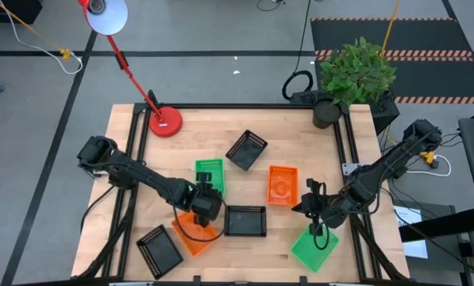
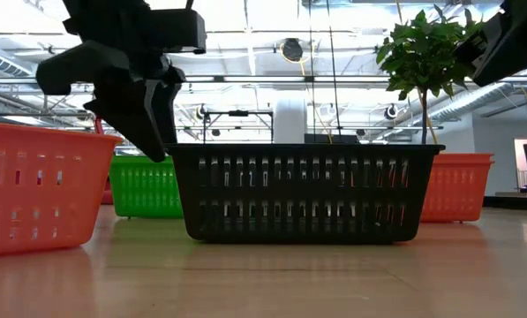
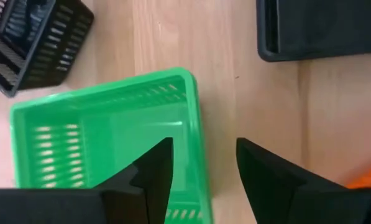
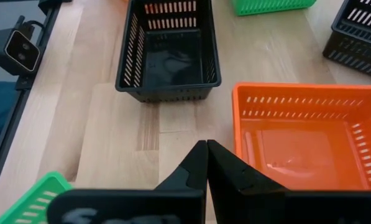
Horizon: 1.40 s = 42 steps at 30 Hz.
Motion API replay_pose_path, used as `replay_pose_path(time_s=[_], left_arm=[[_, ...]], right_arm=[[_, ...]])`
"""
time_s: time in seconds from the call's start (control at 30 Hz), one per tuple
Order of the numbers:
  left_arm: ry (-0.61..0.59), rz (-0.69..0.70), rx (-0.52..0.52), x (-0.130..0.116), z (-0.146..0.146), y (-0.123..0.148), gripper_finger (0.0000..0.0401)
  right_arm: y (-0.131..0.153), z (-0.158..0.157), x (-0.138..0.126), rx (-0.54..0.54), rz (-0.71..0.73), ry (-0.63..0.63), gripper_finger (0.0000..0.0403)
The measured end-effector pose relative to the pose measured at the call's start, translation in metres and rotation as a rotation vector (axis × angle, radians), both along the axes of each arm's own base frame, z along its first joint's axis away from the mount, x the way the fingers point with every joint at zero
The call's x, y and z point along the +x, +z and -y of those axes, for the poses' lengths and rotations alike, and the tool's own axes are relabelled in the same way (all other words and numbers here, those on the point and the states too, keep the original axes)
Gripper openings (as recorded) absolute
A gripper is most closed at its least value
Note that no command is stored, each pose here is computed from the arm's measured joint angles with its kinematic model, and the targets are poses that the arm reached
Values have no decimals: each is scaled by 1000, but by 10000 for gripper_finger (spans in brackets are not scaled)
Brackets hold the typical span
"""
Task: Stack baskets by color
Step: Stack the top green bin on top of the middle green bin
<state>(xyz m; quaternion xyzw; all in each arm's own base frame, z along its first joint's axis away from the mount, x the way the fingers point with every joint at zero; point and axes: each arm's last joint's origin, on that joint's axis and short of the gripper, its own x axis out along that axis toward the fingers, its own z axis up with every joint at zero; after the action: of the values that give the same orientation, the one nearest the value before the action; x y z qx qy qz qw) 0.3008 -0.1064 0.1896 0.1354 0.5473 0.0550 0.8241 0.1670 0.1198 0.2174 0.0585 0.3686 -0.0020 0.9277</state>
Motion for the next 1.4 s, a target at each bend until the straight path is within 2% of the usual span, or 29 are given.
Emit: replay_pose_path(time_s=[0.3,0.53,0.87,1.1,1.4], left_arm=[[-68,-23,-52,8,-15,-1,146],[-135,-14,-70,10,-14,0,121],[-171,-36,-73,8,-10,-1,99],[-179,-34,-59,7,-7,-1,98],[-113,-13,-84,6,-7,2,98]], right_arm=[[1,-1,1,11,14,0,0],[2,-1,1,16,20,0,0],[2,-1,1,17,20,0,0],[2,-1,1,16,20,0,0],[2,-1,2,19,24,0,0]])
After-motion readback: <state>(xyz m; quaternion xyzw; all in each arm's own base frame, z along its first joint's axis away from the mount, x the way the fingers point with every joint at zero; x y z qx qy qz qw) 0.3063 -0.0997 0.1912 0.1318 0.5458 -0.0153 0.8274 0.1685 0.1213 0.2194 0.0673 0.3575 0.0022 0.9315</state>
